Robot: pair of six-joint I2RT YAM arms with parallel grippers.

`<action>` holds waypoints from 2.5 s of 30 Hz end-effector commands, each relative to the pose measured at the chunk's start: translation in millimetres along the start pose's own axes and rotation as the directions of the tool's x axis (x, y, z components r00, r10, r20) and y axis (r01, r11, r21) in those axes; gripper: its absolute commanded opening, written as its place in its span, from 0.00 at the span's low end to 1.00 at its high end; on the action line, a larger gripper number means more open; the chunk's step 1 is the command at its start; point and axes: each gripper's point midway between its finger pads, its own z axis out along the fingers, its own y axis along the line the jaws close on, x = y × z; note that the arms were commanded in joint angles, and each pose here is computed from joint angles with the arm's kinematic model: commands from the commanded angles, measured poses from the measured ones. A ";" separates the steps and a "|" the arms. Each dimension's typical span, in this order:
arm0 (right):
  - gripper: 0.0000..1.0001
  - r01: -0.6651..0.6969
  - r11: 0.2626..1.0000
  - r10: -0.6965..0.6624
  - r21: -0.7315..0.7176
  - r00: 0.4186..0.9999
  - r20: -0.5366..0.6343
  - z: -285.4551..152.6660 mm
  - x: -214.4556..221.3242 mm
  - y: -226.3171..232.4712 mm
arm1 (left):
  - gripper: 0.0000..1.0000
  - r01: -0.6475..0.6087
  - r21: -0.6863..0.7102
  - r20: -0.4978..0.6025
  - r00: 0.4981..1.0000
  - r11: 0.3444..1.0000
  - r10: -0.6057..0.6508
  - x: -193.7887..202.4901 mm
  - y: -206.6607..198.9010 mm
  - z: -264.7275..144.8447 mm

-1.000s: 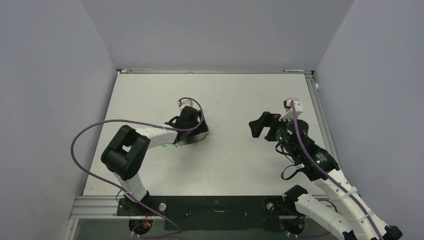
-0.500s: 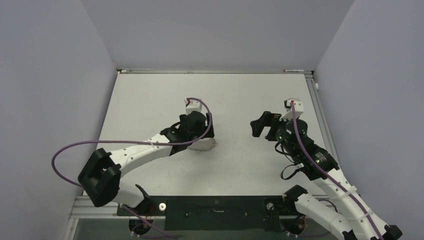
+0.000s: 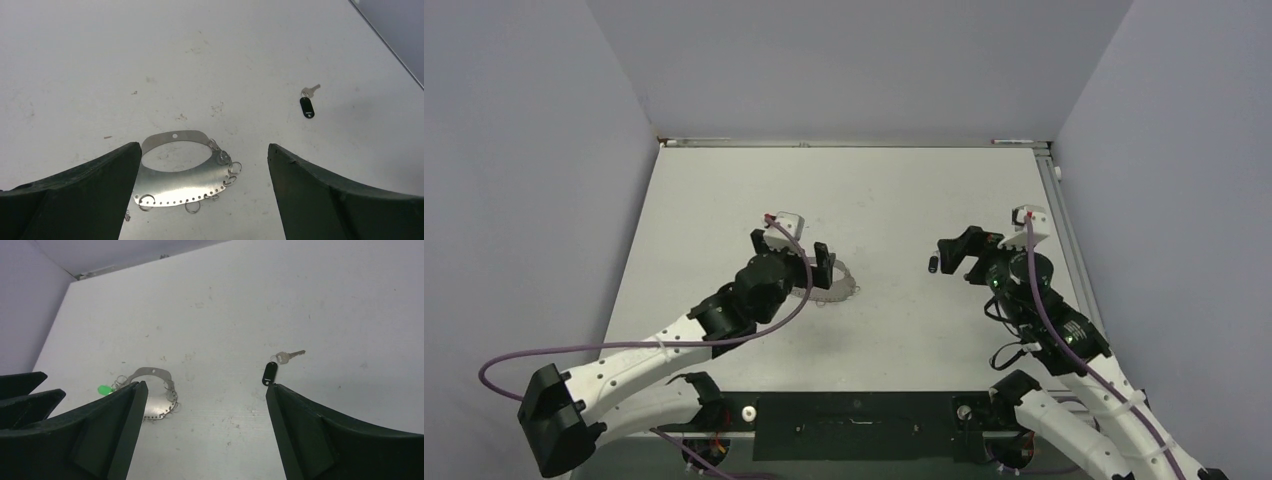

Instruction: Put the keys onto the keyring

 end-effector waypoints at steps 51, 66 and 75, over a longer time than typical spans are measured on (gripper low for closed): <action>0.96 0.087 0.990 -0.095 -0.111 0.992 -0.077 4.5 33.5 8.8 | 0.25 0.084 -0.071 -0.632 0.767 0.994 -0.110 144.0 -16.9 129.3; 0.97 0.082 0.987 -0.094 -0.137 0.991 -0.090 5.3 37.8 13.2 | 0.26 0.073 -0.122 -0.607 0.784 0.990 -0.133 133.8 -11.1 133.3; 0.97 0.074 0.985 -0.090 -0.158 0.991 -0.095 6.7 39.5 17.5 | 0.27 0.068 -0.193 -0.582 0.796 0.979 -0.170 133.2 -0.4 133.1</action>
